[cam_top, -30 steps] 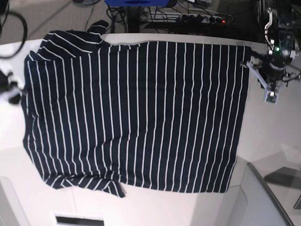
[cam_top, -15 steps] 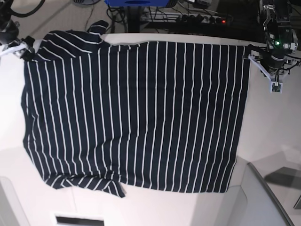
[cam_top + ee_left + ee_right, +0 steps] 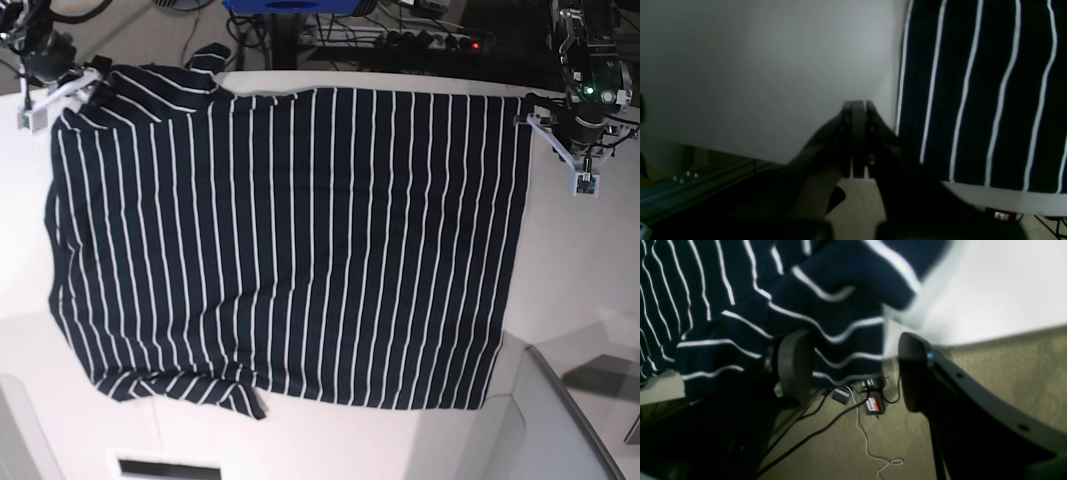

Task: Layout the t-shirt on the table in an organized manner, then fold the t-shirt properly
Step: 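Hold the shirt's edge with both grippers and pull it taut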

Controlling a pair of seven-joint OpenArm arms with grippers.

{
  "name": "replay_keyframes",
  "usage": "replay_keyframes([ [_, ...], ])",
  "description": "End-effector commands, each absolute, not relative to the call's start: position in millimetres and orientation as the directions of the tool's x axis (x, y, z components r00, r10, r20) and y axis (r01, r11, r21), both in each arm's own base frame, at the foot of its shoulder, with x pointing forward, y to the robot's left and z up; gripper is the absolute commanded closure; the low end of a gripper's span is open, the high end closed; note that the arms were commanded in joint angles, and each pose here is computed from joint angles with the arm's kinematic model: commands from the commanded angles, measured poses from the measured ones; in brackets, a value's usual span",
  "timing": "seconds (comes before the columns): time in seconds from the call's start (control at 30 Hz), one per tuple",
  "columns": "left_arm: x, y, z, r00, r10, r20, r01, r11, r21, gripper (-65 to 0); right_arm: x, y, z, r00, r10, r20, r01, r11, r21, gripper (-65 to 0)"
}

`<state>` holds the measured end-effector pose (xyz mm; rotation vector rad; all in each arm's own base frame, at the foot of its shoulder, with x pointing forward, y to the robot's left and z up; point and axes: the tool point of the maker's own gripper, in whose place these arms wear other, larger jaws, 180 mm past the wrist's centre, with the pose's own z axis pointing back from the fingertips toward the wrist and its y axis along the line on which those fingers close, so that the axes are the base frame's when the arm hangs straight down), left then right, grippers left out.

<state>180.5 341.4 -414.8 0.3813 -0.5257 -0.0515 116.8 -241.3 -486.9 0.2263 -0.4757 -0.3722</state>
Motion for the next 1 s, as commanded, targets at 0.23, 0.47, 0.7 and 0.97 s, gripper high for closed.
replay_keyframes([
  [0.23,176.0,356.1,-417.8,0.862,-0.149,0.484,-0.061,0.918,0.391,0.0,112.6,-236.5,-490.2,0.840,-0.352,0.412,0.224,0.918,0.327,-36.0],
  [0.47,168.3,357.6,-427.7,0.875,-0.131,0.467,-0.066,0.922,0.382,0.0,111.4,-231.9,-490.2,0.848,-0.332,0.414,0.194,0.920,0.340,-19.7],
  [0.7,161.4,357.9,-425.8,0.846,0.036,0.531,-0.186,0.955,0.231,0.0,104.6,-230.6,-493.2,0.871,-0.321,0.373,0.195,0.921,0.338,-0.6],
  [0.97,139.2,360.6,-418.3,0.785,0.235,0.573,-0.299,0.954,0.020,-36.9,103.0,-233.6,-492.4,0.876,-0.309,0.370,0.187,0.925,0.329,-0.2],
])
